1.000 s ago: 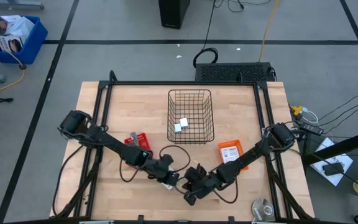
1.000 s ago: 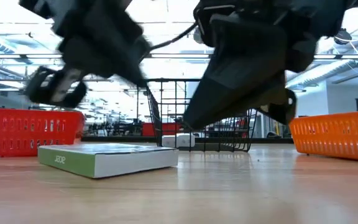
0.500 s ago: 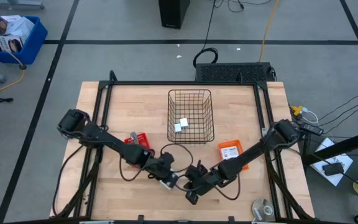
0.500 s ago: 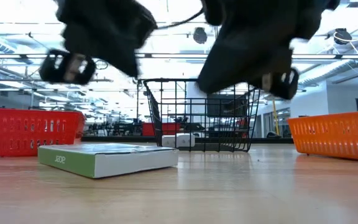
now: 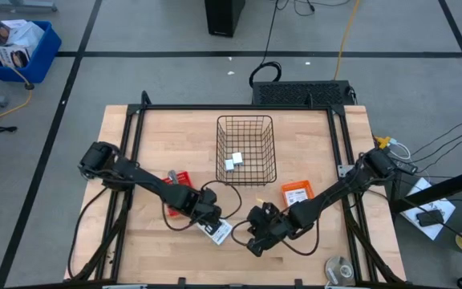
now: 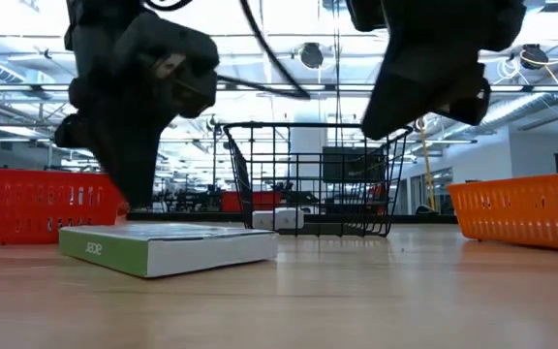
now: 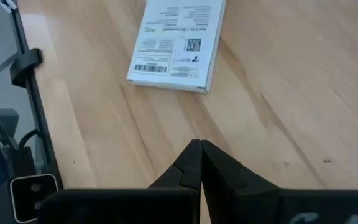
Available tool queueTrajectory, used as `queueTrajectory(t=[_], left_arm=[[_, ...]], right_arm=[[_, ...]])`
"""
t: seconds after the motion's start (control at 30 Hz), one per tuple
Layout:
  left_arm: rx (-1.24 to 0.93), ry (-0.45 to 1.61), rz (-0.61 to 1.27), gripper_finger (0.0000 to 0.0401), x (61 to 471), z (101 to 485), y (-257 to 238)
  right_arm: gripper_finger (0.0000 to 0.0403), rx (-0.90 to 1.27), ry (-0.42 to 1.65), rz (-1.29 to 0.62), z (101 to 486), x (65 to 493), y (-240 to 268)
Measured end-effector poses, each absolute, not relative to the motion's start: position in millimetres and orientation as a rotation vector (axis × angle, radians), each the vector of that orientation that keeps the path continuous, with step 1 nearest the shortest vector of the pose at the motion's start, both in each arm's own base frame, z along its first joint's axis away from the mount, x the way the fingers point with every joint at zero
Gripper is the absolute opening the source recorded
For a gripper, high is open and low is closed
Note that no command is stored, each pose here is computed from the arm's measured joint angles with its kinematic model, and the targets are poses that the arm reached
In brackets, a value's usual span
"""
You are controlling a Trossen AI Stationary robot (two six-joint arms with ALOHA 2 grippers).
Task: Pick and place items into bin
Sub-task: Put the white card reader box into the orange bin
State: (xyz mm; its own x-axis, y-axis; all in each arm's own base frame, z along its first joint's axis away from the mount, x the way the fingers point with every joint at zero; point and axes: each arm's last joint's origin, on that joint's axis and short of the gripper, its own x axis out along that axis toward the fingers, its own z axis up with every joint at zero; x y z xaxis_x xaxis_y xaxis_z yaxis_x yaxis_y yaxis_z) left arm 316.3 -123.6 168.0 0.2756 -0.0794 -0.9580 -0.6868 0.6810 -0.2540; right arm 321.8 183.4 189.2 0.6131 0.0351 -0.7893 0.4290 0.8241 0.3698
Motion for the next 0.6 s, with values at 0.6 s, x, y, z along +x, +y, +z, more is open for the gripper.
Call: queueTrajectory(t=[0.6], left_arm=[[-0.897, 1.117, 0.269, 0.0001, 348.8, 145.9, -132.3]], right_arm=[[0.0000, 0.671, 0.993, -0.260, 163.6, 304.2, 185.2]])
